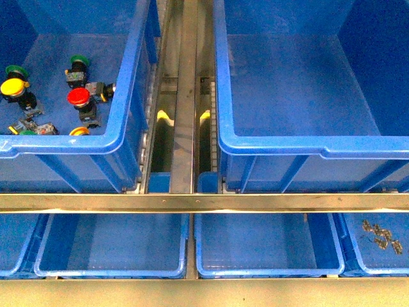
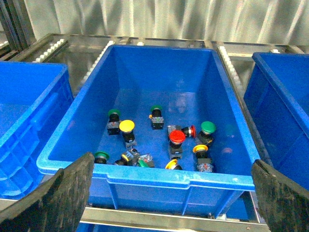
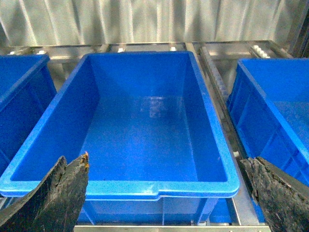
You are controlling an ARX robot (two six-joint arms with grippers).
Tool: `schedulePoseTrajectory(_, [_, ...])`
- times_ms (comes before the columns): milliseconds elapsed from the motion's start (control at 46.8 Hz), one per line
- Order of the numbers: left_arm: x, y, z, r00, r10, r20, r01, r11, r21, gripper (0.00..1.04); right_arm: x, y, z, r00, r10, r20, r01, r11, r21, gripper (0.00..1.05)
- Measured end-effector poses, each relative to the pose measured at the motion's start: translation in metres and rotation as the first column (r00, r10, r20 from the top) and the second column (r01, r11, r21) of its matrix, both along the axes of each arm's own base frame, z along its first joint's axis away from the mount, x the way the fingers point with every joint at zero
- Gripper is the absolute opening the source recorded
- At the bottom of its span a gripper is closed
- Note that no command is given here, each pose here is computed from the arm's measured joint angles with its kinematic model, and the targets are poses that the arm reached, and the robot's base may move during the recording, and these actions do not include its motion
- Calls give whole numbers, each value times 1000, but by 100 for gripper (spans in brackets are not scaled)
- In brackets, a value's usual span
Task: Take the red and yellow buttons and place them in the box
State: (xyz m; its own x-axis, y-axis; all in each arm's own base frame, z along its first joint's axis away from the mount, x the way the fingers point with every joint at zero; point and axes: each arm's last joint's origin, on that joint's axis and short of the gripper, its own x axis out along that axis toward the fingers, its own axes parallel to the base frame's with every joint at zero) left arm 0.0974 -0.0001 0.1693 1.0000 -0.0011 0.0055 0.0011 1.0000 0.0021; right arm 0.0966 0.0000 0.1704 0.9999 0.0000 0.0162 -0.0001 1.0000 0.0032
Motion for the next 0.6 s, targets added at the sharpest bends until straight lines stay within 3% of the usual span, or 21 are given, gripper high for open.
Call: schedulePoseTrajectory(598, [0, 0, 0, 1000, 0, 0, 0, 1000, 0, 97, 0, 0, 0, 1000, 0, 0, 0, 1000, 0, 99])
